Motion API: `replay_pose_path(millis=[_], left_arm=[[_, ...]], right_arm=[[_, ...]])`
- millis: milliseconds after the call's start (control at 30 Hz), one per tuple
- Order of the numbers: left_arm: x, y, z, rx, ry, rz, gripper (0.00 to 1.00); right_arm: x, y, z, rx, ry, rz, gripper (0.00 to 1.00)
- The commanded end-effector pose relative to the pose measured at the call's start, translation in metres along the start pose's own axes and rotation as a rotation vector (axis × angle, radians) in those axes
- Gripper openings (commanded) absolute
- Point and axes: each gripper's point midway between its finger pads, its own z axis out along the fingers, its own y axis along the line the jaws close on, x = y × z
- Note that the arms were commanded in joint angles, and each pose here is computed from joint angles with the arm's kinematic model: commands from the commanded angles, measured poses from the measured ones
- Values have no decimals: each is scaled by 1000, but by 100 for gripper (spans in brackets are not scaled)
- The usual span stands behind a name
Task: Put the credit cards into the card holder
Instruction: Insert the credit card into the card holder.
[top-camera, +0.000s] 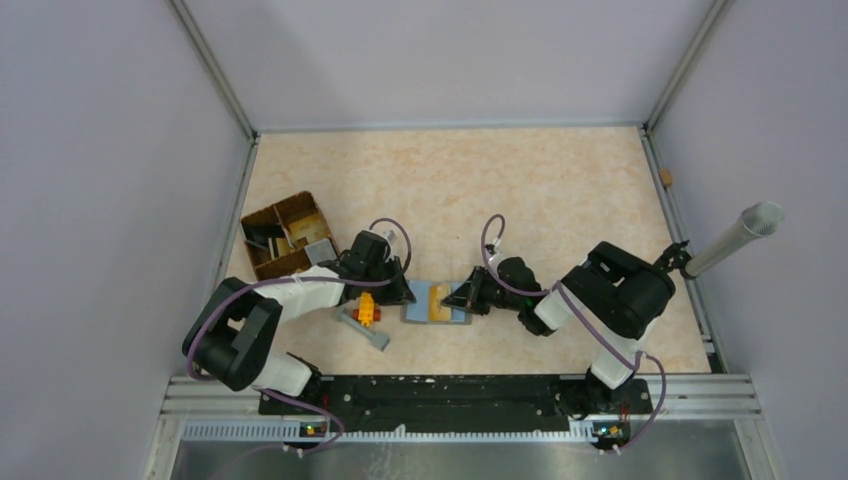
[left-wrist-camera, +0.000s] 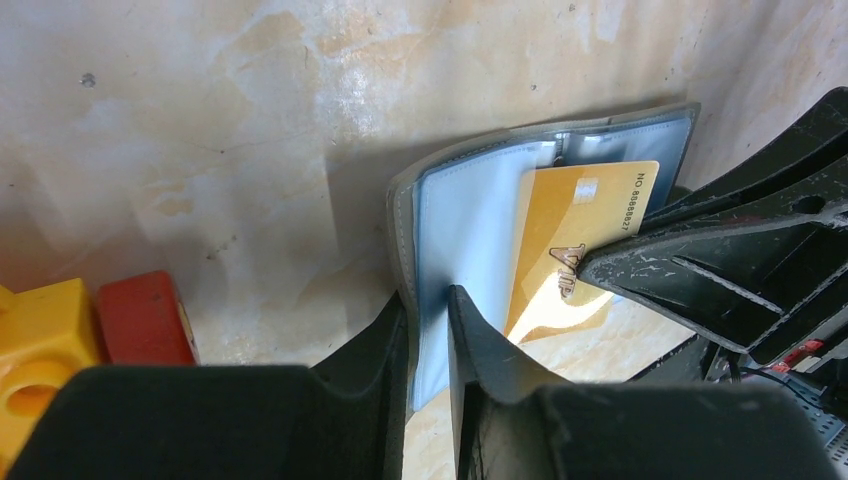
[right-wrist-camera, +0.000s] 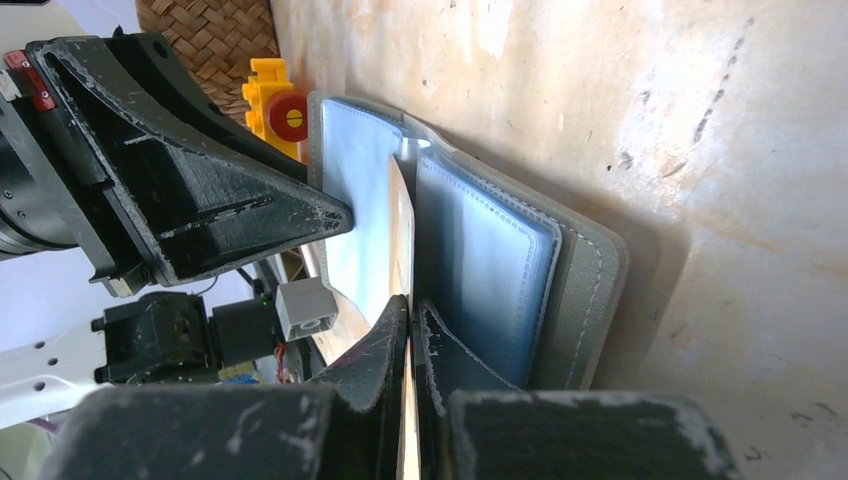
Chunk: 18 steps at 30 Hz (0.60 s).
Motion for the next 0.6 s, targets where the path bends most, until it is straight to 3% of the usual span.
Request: replay_pose_path(millis=[0,267,567], left_arm=[[8,4,4,-11,31,4,19],[6,4,3,-19,28,7,19],[4,2,4,-13,26,5,22]], right_arm=[[-3,-22,7,96,-37,-28,0],[-9,-28,9,138,-54,-55,0],[12,-29,19,147,27,-63,0]])
